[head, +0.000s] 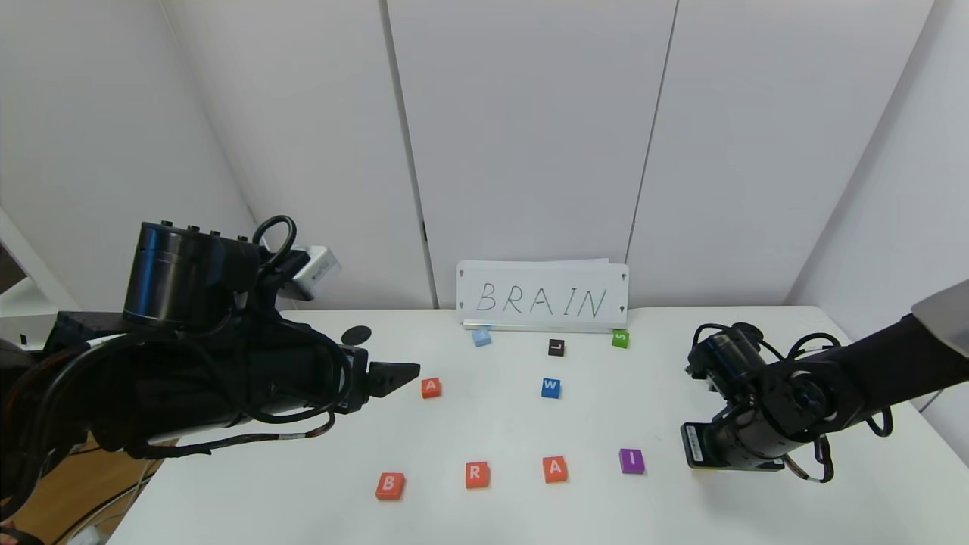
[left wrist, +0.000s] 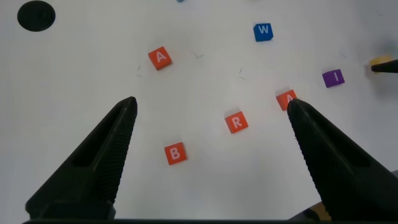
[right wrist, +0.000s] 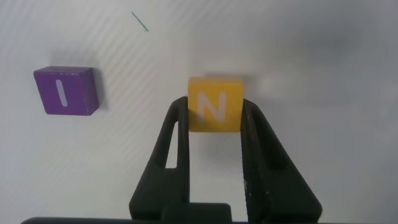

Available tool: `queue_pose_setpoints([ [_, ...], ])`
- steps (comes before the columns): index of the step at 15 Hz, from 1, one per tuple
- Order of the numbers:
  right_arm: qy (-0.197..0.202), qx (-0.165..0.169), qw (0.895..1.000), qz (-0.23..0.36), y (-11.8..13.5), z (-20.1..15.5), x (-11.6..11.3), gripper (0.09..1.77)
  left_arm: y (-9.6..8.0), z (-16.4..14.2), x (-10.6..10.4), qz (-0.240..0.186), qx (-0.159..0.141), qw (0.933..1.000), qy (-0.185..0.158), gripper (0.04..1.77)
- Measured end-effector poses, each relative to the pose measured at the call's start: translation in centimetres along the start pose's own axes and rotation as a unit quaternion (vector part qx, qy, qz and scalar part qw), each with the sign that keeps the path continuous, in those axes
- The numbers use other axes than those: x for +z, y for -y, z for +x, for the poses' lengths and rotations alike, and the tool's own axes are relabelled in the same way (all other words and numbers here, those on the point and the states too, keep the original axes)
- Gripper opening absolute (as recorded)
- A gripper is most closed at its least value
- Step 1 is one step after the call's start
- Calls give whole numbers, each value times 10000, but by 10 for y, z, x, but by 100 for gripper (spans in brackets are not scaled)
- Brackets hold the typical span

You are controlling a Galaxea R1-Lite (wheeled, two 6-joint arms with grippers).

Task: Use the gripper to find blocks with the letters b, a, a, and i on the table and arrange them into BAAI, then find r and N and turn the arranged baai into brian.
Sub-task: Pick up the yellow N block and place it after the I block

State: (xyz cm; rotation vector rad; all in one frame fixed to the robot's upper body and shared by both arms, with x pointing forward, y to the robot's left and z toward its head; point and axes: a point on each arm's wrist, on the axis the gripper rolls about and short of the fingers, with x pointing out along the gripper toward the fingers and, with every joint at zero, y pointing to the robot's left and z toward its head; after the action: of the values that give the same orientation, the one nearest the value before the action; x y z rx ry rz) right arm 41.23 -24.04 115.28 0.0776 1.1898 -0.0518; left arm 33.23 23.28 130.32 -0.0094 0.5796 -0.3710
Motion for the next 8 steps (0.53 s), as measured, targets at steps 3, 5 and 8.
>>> queue_pose_setpoints([
  [3, -63, -20, 10000, -23, -1, 5, -1, 54, 0, 0, 0, 0, 0, 10000, 0, 172],
  [5, -93, -28, 9999, -36, -2, 7, -2, 54, 0, 0, 0, -1, 2, 10000, 2, 172],
  [8, -112, -32, 9999, -51, -3, 9, -2, 54, 0, 0, 0, 1, 0, 10000, 2, 172],
])
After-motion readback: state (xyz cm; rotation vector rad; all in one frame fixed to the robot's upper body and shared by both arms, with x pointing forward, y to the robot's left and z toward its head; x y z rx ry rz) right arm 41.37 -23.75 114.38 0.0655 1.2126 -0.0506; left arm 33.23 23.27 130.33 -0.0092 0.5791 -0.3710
